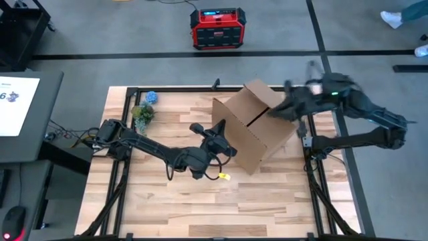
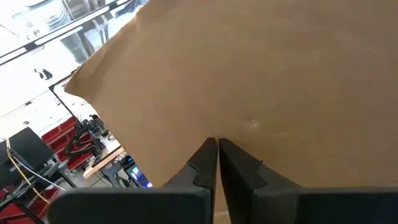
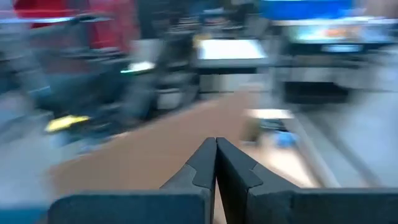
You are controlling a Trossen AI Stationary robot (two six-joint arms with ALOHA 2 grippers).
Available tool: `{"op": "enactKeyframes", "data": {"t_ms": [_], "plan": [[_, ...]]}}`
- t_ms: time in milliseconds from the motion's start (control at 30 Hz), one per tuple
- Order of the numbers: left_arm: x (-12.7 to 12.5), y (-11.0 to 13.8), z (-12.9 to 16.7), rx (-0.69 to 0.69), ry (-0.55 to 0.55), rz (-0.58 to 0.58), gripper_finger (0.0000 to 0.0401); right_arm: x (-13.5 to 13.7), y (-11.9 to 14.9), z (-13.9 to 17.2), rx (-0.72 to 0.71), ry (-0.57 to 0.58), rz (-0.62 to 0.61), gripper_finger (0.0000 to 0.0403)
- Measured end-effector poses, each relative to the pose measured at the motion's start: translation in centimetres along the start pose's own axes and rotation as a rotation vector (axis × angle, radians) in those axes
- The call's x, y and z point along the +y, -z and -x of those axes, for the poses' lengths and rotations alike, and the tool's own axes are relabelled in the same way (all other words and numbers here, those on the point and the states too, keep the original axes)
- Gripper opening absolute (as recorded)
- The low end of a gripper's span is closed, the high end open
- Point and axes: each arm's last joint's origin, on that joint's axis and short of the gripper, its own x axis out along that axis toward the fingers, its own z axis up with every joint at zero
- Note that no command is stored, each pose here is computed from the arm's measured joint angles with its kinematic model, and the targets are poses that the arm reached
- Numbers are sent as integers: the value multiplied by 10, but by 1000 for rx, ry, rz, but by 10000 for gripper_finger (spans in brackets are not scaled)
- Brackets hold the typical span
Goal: Wrap mug
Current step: Close the cardboard box
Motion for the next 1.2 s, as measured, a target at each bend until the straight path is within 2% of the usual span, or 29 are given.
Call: {"op": "enactKeyframes", "data": {"t_ms": [133, 200, 267, 367, 567, 667, 800, 1033, 1200], "plan": [[0, -1, -1, -31, 33, 15, 0, -14, 10, 14, 111, 293, -80, 0], [0, -3, -5, -64, 64, 49, 0, -25, 25, 12, 254, 384, -127, 0], [1, -3, -11, -82, 85, 69, 0, -36, 37, 8, 362, 424, -174, 0], [-1, 5, -24, -57, 95, 60, 0, -45, 55, 0, 458, 388, -249, 0], [-3, 20, -46, -8, 177, 75, 0, -44, 82, -16, 500, 327, -318, 0], [3, 22, -55, 10, 241, 80, 0, -39, 88, -24, 502, 298, -328, 0], [25, 23, -63, 71, 317, 74, 0, -31, 92, -35, 469, 248, -341, 0], [78, 30, -91, 197, 515, 72, 0, -17, 82, -40, 408, 150, -246, 0], [92, 38, -105, 250, 564, 53, 0, -8, 65, -33, 266, 73, -105, 0]]}}
